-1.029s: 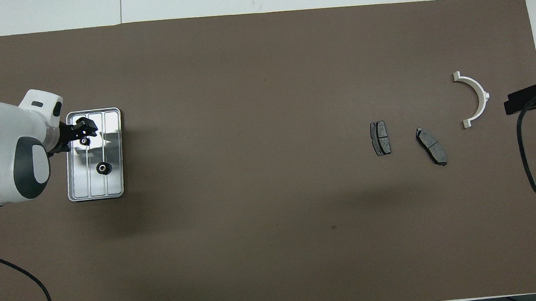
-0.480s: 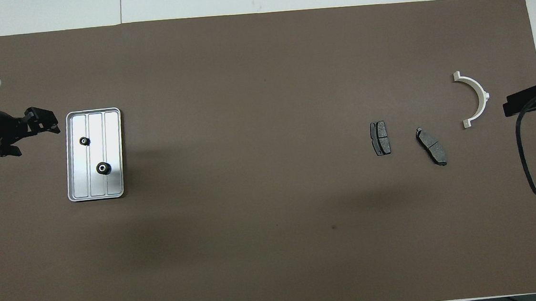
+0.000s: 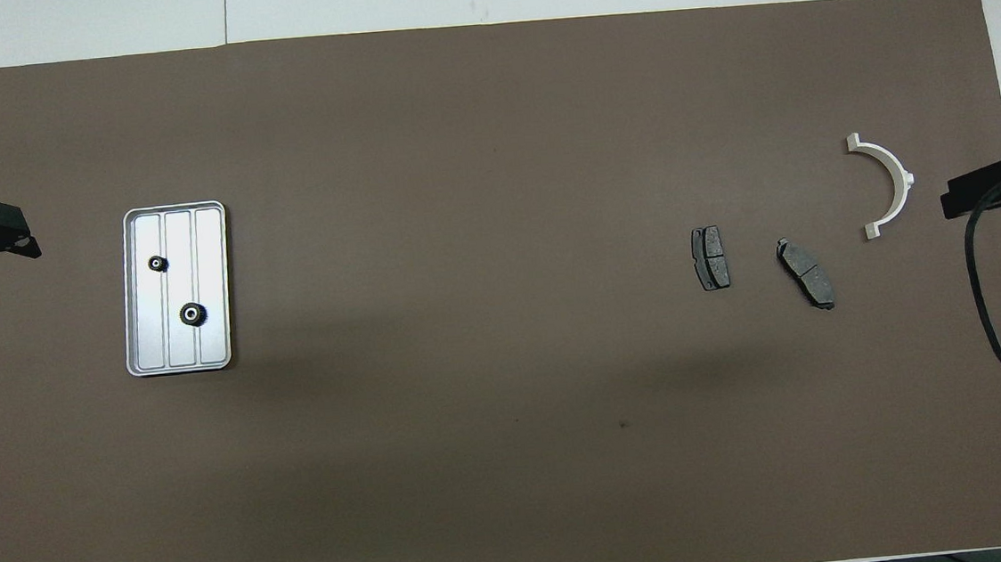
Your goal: Pick bearing gear from pile to tray
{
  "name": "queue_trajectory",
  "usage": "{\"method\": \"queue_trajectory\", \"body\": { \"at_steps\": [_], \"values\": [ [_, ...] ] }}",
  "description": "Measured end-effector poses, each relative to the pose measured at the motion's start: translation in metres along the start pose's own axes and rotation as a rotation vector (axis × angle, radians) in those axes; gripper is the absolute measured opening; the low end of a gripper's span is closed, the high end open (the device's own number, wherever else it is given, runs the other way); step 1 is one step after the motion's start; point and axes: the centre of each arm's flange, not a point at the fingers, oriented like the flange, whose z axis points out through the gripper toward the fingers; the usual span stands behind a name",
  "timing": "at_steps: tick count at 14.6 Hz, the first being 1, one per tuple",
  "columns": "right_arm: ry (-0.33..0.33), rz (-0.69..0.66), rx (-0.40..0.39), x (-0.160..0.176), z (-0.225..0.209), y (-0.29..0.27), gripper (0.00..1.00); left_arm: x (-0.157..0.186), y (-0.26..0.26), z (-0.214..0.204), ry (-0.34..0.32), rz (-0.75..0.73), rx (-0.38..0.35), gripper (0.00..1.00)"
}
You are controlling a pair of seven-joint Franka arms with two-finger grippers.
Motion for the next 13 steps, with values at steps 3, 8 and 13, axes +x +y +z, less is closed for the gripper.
{"method": "queue_trajectory", "body": {
  "at_steps": [3,8,13],
  "values": [
    [0.0,0.0,0.0,0.0,0.0,0.0,1.0,-0.001,-0.014,-0.001,-0.033,0.02,0.007,1.0],
    [-0.006,0.001,0.0,0.0,0.003,0.0,1.0,-0.007,-0.023,-0.016,-0.069,0.111,0.006,1.0],
    [-0.007,0.001,0.001,0.0,0.003,0.0,1.0,-0.011,-0.009,-0.017,-0.067,0.196,0.001,1.0]
  ]
}}
